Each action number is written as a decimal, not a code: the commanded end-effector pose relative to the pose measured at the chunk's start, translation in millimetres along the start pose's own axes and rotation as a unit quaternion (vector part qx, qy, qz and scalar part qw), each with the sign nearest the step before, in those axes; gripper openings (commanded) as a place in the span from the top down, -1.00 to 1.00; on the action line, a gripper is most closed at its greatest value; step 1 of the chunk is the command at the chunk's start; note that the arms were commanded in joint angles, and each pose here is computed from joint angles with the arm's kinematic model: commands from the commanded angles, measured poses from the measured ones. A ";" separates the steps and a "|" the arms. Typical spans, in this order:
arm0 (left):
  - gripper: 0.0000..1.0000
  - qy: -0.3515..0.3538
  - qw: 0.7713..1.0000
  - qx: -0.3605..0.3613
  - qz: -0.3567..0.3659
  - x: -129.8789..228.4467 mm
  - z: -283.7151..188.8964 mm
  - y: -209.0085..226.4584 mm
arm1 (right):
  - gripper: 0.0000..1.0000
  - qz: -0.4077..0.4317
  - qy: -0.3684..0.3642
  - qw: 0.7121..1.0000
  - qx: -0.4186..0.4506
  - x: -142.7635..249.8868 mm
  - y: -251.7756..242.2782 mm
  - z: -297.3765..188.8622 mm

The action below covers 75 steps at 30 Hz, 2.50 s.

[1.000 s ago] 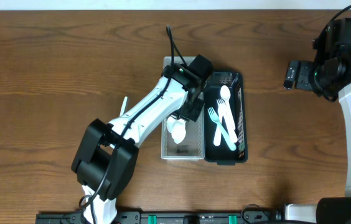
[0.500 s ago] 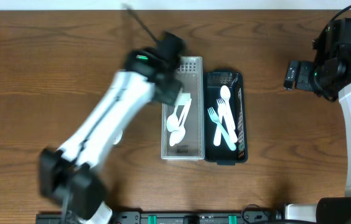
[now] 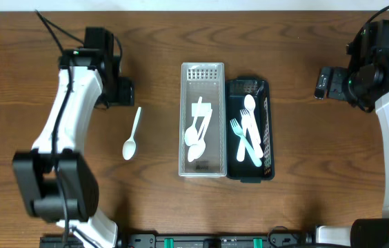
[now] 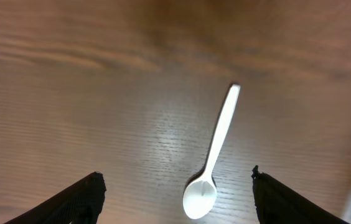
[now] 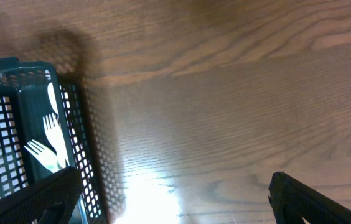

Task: Pack container
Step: 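Lower the left gripper onto the last white spoon and grasp it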

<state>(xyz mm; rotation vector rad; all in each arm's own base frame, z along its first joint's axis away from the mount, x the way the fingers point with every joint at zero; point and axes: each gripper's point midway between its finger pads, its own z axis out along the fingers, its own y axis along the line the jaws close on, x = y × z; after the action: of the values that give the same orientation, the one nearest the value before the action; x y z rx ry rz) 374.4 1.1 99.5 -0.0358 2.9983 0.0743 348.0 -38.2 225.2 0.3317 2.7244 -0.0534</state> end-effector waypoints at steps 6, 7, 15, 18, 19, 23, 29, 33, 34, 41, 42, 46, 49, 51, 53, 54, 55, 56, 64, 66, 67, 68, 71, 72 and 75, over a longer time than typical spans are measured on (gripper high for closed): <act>-0.57 0.100 0.995 0.023 0.022 34.4 67.4 -14.6 | -0.98 -0.002 0.005 1.000 0.000 0.3 -1.9 3.3; -0.57 0.108 0.994 0.025 0.021 37.4 72.1 -15.6 | -0.99 -0.002 0.005 1.000 0.000 0.3 -1.9 3.3; -0.57 0.146 0.989 0.029 0.022 60.8 98.4 -17.7 | -0.98 -0.002 0.004 1.000 0.000 -0.2 -2.0 3.3; -0.57 0.152 0.988 0.029 0.022 69.6 105.3 -17.6 | -0.98 -0.002 0.003 1.000 0.000 -0.5 -1.9 3.3; -0.57 0.154 0.987 0.029 0.022 72.2 107.2 -17.6 | -0.98 -0.002 0.003 1.000 0.000 -0.5 -1.9 3.3; -0.55 0.158 0.987 0.028 0.021 77.5 110.8 -17.5 | -0.99 -0.002 0.003 1.000 0.000 -0.4 -1.9 3.3; 0.03 0.159 0.987 0.028 0.021 77.7 110.8 -17.5 | -0.99 -0.002 0.003 1.000 0.000 -0.4 -1.9 3.3; 0.53 0.159 0.987 0.028 0.020 77.8 110.8 -17.5 | -0.99 -0.002 0.003 1.000 0.000 -0.4 -1.9 3.3; 0.55 0.159 0.987 0.028 0.020 77.8 110.8 -17.5 | -0.98 -0.002 0.003 1.000 0.000 -0.4 -1.8 3.3; 0.87 0.159 0.987 0.028 0.020 77.8 110.7 -17.5 | -0.99 -0.002 0.003 1.000 0.000 -0.4 -1.9 3.3; 0.88 0.159 0.987 0.028 0.018 78.0 110.6 -17.4 | -0.99 -0.002 0.003 1.000 0.000 -0.4 -1.9 3.3; 0.88 0.158 0.987 0.027 0.016 76.9 107.3 -17.3 | -0.98 -0.002 0.003 1.000 0.000 -0.5 -1.9 3.3; 0.88 0.150 0.988 0.027 0.011 72.1 96.8 -17.7 | -0.98 -0.002 0.003 1.000 0.000 -0.5 -1.9 3.3; 0.88 0.134 0.990 0.028 0.014 64.8 83.7 -19.4 | -0.98 -0.002 0.003 1.000 0.000 -0.5 -1.9 3.3; 0.88 0.103 0.994 0.030 0.021 54.1 62.9 -24.1 | -0.99 -0.002 0.003 1.000 0.000 -0.5 -1.9 3.3; 0.88 0.088 0.995 0.031 0.025 49.9 52.3 -26.8 | -0.99 -0.002 0.003 1.000 0.000 -0.4 -1.9 3.3; 0.88 0.069 0.997 0.033 0.032 45.0 37.6 -31.0 | -0.99 -0.002 0.003 1.000 0.000 -0.4 -1.9 3.3; 0.88 0.050 0.997 0.035 0.039 40.8 21.7 -35.6 | -0.99 -0.002 0.003 1.000 0.000 -0.4 -1.9 3.3; 0.88 -0.100 0.989 0.076 0.081 34.7 -85.8 -99.3 | -0.98 -0.002 0.003 1.000 0.000 -0.5 -1.7 3.3; 0.88 -0.112 0.986 0.088 0.091 40.3 -95.6 -117.7 | -0.98 -0.002 0.003 1.000 0.000 -0.5 -1.7 3.3; 0.88 -0.113 0.984 0.094 0.104 45.3 -97.9 -130.1 | -0.98 -0.002 0.003 1.000 0.000 -0.5 -1.7 3.3; 0.88 -0.112 0.982 0.097 0.116 49.1 -98.6 -138.4 | -0.99 -0.002 0.003 1.000 0.000 -0.5 -1.7 3.3; 0.88 -0.108 0.979 0.099 0.143 54.9 -95.2 -156.1 | -0.99 -0.002 0.003 1.000 0.000 -0.4 -1.9 3.3; 0.88 -0.109 0.978 0.098 0.146 54.3 -93.8 -158.3 | -0.98 -0.002 0.003 1.000 0.000 -0.4 -1.7 3.3; 0.88 -0.116 0.981 0.073 0.138 46.5 -89.3 -149.7 | -0.99 -0.002 0.003 1.000 0.000 -0.2 -1.8 3.3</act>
<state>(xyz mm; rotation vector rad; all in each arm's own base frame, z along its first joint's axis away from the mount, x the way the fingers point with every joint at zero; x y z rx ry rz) 312.0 -165.9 177.6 0.4387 2.7433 -0.1849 348.5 -38.3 225.4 0.3315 2.7221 -0.0533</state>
